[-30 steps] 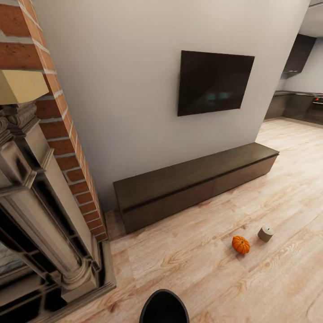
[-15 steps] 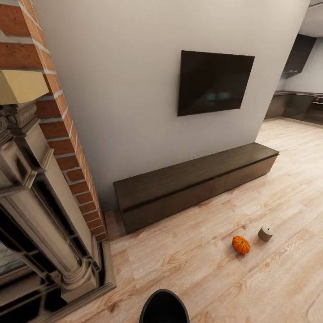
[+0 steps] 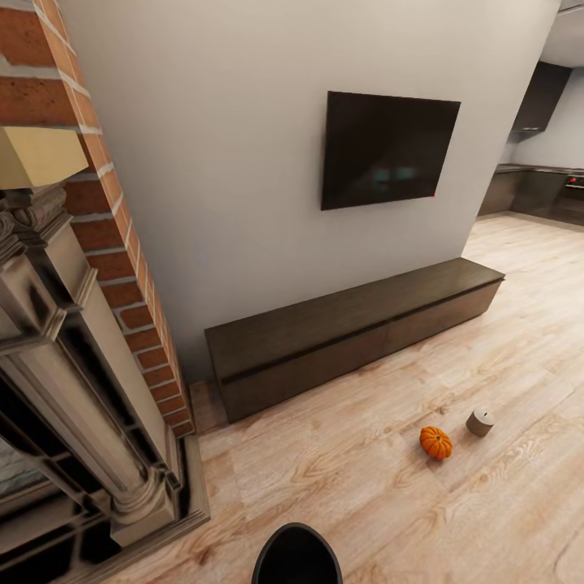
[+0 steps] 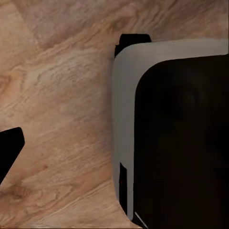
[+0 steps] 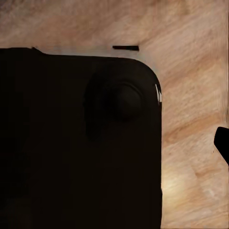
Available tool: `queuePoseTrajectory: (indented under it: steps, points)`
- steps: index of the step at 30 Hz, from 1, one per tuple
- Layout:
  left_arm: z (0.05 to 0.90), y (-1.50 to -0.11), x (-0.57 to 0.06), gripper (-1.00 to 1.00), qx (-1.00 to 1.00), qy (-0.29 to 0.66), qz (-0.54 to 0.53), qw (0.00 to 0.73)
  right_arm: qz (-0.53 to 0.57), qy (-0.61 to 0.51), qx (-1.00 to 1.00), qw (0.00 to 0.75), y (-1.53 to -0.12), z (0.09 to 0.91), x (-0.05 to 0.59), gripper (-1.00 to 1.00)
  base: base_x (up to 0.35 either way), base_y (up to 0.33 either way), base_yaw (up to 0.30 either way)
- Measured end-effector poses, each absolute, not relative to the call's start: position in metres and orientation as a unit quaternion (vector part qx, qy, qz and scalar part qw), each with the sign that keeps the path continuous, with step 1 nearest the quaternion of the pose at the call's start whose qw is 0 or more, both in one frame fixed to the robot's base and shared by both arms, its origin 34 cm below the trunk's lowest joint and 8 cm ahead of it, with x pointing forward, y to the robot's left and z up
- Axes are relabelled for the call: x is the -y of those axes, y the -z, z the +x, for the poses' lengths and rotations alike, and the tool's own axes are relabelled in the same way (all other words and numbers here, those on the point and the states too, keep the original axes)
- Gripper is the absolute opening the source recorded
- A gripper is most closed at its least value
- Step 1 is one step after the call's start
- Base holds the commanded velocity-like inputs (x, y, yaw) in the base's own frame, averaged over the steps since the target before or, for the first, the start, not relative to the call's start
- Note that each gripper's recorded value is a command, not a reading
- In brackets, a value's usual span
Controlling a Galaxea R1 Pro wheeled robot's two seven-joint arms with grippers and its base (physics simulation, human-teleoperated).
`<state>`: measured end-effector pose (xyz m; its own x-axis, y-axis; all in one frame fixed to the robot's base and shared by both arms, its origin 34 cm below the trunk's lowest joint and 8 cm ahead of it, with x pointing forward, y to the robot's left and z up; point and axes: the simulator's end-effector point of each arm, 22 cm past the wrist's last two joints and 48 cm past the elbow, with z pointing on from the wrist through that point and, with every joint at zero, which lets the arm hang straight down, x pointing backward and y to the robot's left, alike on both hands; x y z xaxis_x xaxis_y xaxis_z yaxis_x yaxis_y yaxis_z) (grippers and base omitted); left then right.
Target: Place each of the two pumpkins and all three candles from the living room inside a cabinet in the living room (use any cabinet), then make sure every cabinet is closed, and position the cauldron so it is next to a table in the living room.
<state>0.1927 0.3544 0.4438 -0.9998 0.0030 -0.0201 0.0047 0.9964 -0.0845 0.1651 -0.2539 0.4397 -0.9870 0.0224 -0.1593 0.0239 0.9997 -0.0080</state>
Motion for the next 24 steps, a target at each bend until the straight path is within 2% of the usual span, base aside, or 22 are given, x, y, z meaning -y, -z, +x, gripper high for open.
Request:
queuePoseTrajectory:
  steps: [5, 9, 11, 16, 20, 24]
  points:
    - [0.277, -0.460, -0.379, 1.00, -0.996, 0.086, -0.024, 0.007, 0.014, 0.026, -0.992, 0.123, -0.445, 0.255, 0.262, 1.00, 0.000, 0.000, 0.000]
    - [0.355, -0.478, -0.365, 1.00, -0.993, 0.108, -0.033, 0.040, 0.034, 0.034, -0.983, 0.175, -0.486, 0.370, 0.259, 1.00, 0.000, 0.000, 0.000]
    - [0.386, -0.491, -0.356, 1.00, -0.992, 0.115, -0.037, 0.044, 0.041, 0.026, -0.983, 0.178, -0.512, 0.408, 0.253, 1.00, 0.000, 0.000, 0.000]
    - [0.471, -0.532, -0.303, 1.00, -0.990, 0.111, -0.022, 0.089, 0.041, 0.011, -0.989, 0.143, -0.544, 0.430, 0.241, 1.00, 0.000, 0.000, 0.000]
    - [0.505, -0.546, -0.249, 1.00, -0.987, 0.115, -0.022, 0.115, 0.048, -0.013, -0.987, 0.154, -0.557, 0.468, 0.205, 1.00, 0.000, 0.000, 0.000]
    - [0.520, -0.553, -0.231, 1.00, -0.984, 0.122, -0.023, 0.126, 0.051, 0.004, -0.989, 0.142, -0.541, 0.472, 0.201, 1.00, 0.000, 0.000, 0.000]
